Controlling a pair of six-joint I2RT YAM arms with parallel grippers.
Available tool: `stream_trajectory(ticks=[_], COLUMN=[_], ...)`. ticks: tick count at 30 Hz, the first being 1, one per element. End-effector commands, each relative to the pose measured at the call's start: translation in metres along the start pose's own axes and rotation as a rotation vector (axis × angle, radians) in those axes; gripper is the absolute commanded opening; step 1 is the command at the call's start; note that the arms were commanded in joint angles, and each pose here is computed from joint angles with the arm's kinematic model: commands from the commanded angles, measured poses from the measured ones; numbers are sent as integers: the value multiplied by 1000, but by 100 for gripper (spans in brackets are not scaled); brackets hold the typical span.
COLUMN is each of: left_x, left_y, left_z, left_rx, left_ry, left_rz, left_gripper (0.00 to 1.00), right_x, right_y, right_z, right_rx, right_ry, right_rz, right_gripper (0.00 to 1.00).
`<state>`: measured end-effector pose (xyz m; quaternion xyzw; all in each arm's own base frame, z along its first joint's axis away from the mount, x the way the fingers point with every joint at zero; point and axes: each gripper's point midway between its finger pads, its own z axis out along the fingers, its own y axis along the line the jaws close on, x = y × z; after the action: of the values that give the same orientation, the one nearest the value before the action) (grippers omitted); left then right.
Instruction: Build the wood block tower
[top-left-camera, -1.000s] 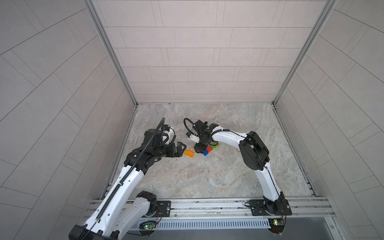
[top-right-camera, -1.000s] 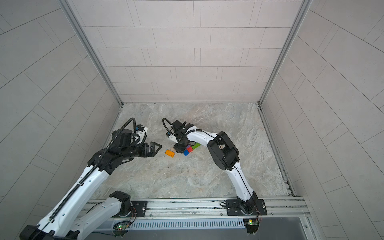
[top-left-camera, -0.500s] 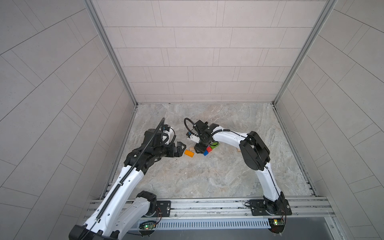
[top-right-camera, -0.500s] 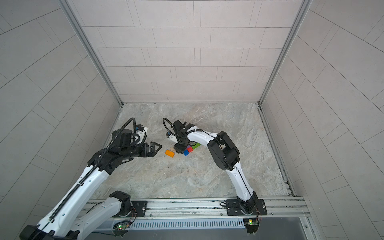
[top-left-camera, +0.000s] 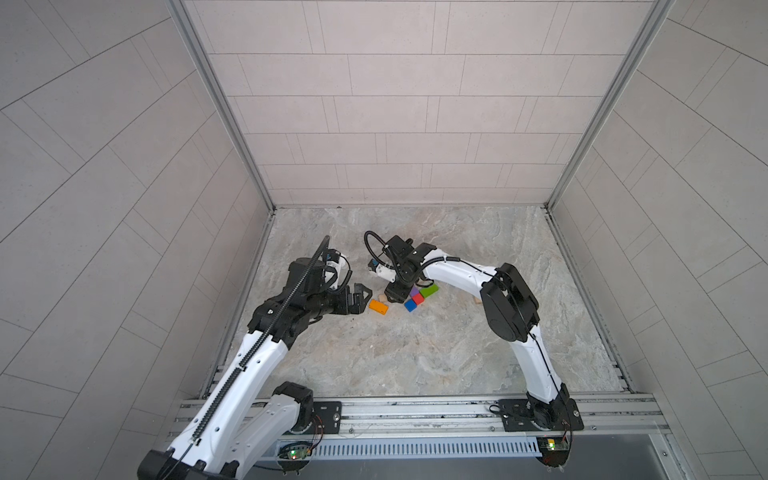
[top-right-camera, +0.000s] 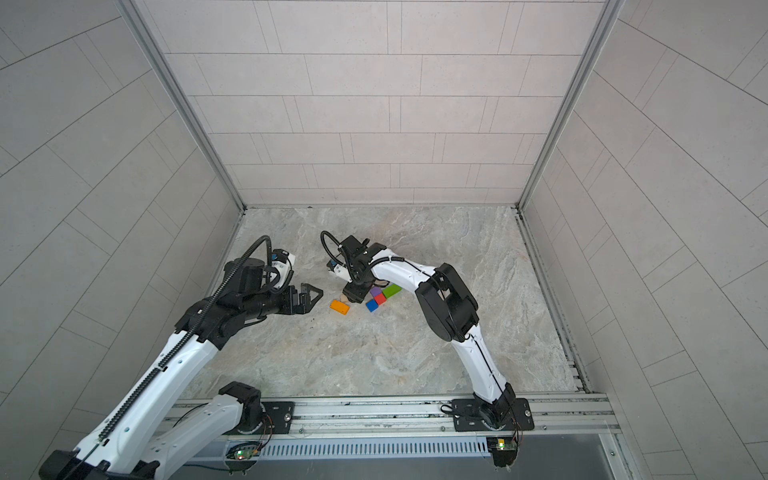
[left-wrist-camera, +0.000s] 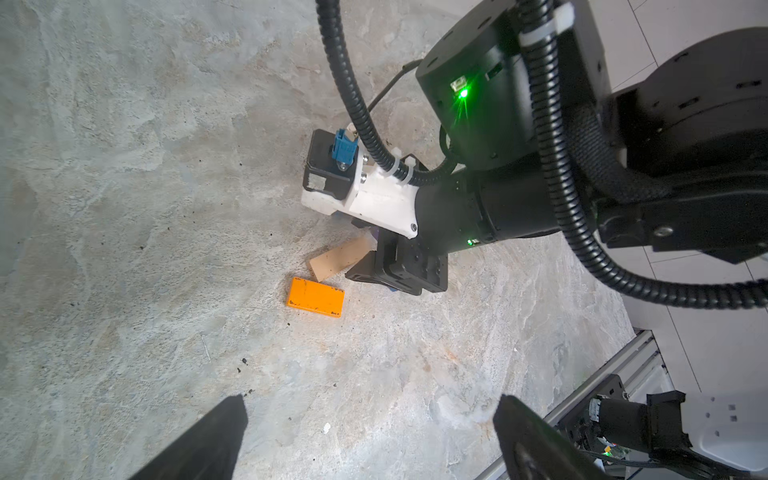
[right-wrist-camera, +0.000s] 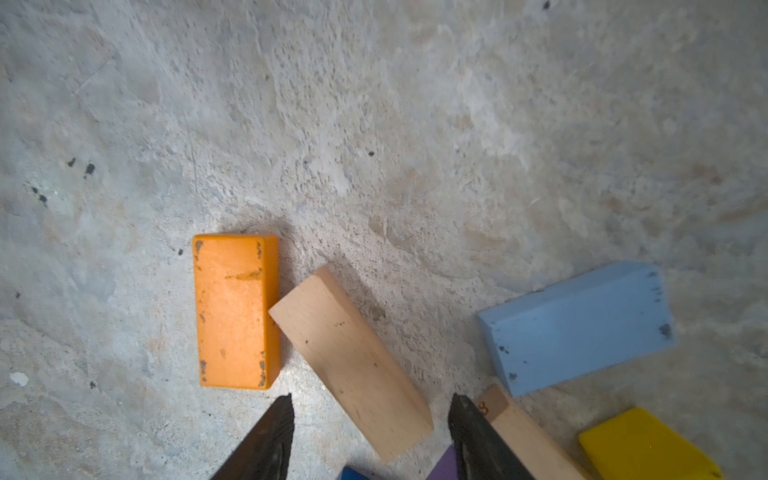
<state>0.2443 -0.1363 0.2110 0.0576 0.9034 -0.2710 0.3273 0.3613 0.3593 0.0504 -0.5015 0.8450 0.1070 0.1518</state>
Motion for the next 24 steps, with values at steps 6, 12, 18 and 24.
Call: stream_trajectory(ticks=[6,12,18,24], left_x=[2,2,1,2], left_y=[2,3,4,5], left_z=[0,0,1,1], left_rx=[-5,-7,-14,-18], left_ry=[2,3,3,3], left_rz=[0,-1,-2,-10], left_gripper=[100,100,100,100], right_x=[16,24,28,29], right_y=[9,11,13,16], right_z=[14,17,14,10], right_rx=[-41,-49,-34,-30], right_ry=[85,106,110,95], right_rz=[-31,-24,-24,-14], right_gripper=[58,54,50,42])
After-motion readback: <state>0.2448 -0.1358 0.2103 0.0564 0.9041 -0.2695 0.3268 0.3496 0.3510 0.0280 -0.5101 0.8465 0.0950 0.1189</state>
